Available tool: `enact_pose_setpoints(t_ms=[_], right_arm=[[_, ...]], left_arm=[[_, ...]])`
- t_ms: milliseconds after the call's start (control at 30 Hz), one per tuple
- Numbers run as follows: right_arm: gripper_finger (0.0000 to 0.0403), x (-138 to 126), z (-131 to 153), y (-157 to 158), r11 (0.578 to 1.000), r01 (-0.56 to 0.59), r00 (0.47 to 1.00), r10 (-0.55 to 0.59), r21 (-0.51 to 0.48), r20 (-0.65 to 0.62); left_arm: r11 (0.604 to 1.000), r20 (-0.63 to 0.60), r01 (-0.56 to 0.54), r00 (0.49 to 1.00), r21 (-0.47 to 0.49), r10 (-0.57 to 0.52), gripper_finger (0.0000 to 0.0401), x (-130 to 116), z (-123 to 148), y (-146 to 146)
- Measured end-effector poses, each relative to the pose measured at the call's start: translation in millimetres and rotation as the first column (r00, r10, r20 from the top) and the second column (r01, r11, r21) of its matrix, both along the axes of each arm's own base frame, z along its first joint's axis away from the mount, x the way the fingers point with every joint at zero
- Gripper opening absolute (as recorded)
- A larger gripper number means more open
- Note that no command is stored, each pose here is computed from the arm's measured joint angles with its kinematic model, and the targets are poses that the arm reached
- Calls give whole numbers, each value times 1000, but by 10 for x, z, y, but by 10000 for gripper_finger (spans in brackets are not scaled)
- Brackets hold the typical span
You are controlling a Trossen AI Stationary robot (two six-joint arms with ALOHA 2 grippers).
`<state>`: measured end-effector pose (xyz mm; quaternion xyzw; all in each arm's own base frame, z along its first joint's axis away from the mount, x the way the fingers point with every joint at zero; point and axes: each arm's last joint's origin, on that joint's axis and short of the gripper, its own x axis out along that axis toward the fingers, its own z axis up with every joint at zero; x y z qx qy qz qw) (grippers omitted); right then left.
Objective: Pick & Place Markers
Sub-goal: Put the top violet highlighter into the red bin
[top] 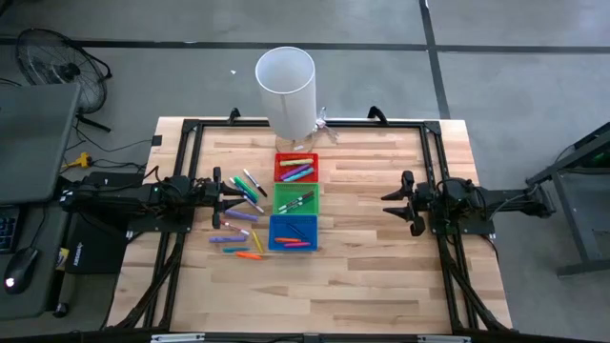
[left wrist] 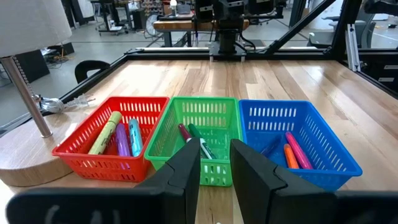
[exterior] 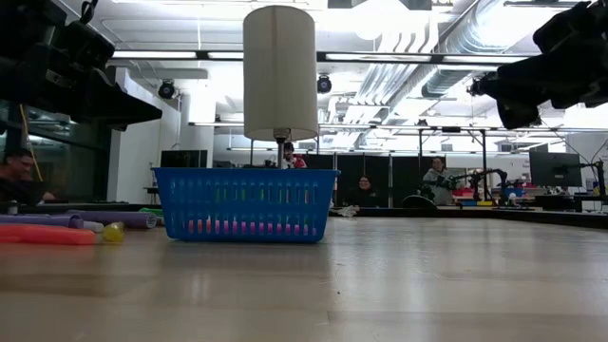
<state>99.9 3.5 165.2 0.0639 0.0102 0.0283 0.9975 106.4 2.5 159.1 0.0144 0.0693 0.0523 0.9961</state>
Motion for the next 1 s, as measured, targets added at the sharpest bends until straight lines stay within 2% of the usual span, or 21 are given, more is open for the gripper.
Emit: enact_pose_setpoints(t_ms=[300,1000], right_arm=[[149,0,-1,-1,999,4,1000,-4,53,-6],[149,0,5,0,999,1,1000,-2,50,2]], left_arm=[[1000,0,0,1000,0,0,85,0,1,0],[1000,0,0,1000,0,0,85,0,-1,0]])
